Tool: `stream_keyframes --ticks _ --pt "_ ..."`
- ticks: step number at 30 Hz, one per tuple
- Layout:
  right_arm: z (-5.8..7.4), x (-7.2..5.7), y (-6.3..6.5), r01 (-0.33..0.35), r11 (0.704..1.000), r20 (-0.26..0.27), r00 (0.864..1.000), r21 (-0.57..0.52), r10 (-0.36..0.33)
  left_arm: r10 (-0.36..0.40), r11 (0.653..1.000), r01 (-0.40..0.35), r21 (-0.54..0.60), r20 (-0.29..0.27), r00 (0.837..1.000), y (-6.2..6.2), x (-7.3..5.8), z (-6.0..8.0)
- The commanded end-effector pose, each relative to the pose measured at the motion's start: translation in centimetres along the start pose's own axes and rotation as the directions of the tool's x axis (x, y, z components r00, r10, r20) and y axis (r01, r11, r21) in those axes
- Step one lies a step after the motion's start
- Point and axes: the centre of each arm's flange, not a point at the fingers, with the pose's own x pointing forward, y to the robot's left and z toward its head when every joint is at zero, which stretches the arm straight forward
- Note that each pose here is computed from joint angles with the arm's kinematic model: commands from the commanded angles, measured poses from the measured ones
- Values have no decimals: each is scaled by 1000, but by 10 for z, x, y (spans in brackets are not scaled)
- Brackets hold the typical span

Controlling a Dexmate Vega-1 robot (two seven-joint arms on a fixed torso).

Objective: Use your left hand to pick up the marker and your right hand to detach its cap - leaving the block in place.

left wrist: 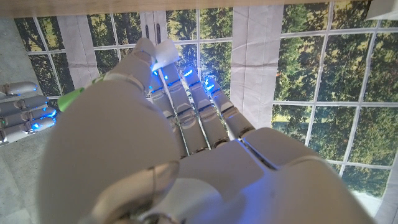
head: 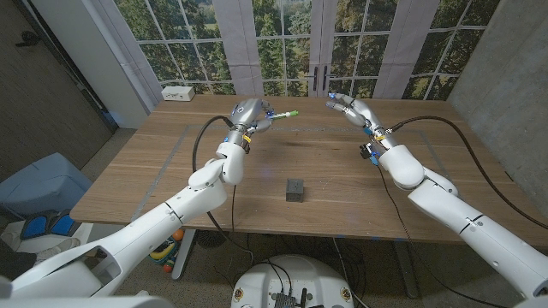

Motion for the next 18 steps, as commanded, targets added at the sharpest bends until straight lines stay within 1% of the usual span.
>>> stream_keyframes --ticks 1,11,18 --pt "11 2 4 -26 995 1 1000 -93 26 -42 993 39 -114 -25 999 -1 1 -3" --pt "16 6 8 -28 988 -4 1000 -151 28 -75 980 68 -185 -32 997 -1 6 -5" --pt "19 8 10 -33 984 -3 999 -173 34 -98 970 88 -225 -37 994 -2 10 -8"
